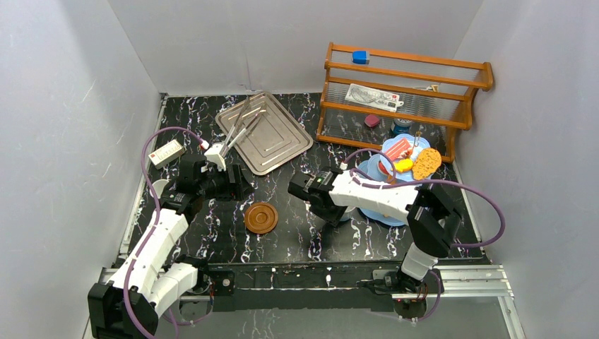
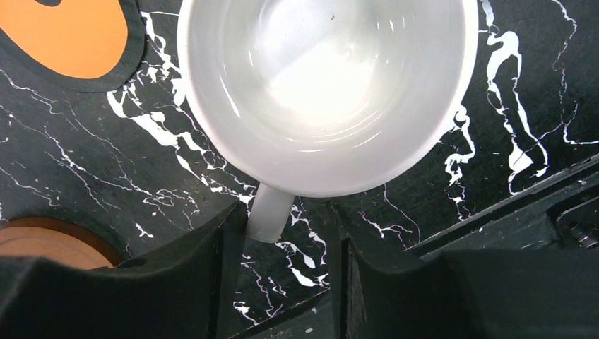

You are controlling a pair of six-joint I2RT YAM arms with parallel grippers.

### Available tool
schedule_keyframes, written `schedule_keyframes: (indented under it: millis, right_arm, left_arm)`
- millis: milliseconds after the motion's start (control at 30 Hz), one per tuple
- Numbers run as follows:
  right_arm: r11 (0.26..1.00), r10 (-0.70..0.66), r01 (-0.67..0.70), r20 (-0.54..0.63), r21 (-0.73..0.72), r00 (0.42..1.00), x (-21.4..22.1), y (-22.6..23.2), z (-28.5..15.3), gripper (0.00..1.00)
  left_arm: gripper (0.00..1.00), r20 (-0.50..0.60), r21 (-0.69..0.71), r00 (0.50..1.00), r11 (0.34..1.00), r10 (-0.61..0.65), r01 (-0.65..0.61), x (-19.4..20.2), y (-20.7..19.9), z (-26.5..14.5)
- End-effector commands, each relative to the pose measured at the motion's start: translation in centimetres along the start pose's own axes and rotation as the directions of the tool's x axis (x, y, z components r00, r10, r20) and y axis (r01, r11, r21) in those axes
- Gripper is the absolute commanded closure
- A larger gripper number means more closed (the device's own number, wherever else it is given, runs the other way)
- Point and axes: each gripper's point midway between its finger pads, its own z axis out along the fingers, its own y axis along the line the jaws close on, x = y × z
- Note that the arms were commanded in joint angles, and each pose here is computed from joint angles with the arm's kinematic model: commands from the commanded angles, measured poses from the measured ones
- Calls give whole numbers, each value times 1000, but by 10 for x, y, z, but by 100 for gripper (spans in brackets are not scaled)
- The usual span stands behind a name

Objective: Serve the afternoon tea
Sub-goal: Pick up the cup at the center of the board.

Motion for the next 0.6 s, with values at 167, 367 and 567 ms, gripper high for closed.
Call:
schedule_keyframes:
  millis: [167,367,567]
  right_arm:
    - [1000,-14,14,91,3,996,-14,-5,5,44]
    - [999,-17,21,114,-33,993,-16,6,8,45]
    - [999,-38,38,113,-3,993,-13,8,15,50]
  left_arm:
    - [25,13,10,1000,1000,13,-13,-3,-2,-3]
    - [25,15,15,1000,1000,15,-15,-2,-3,-3]
    - [24,16,20,1000,1000,16,-16,-2,-4,-4]
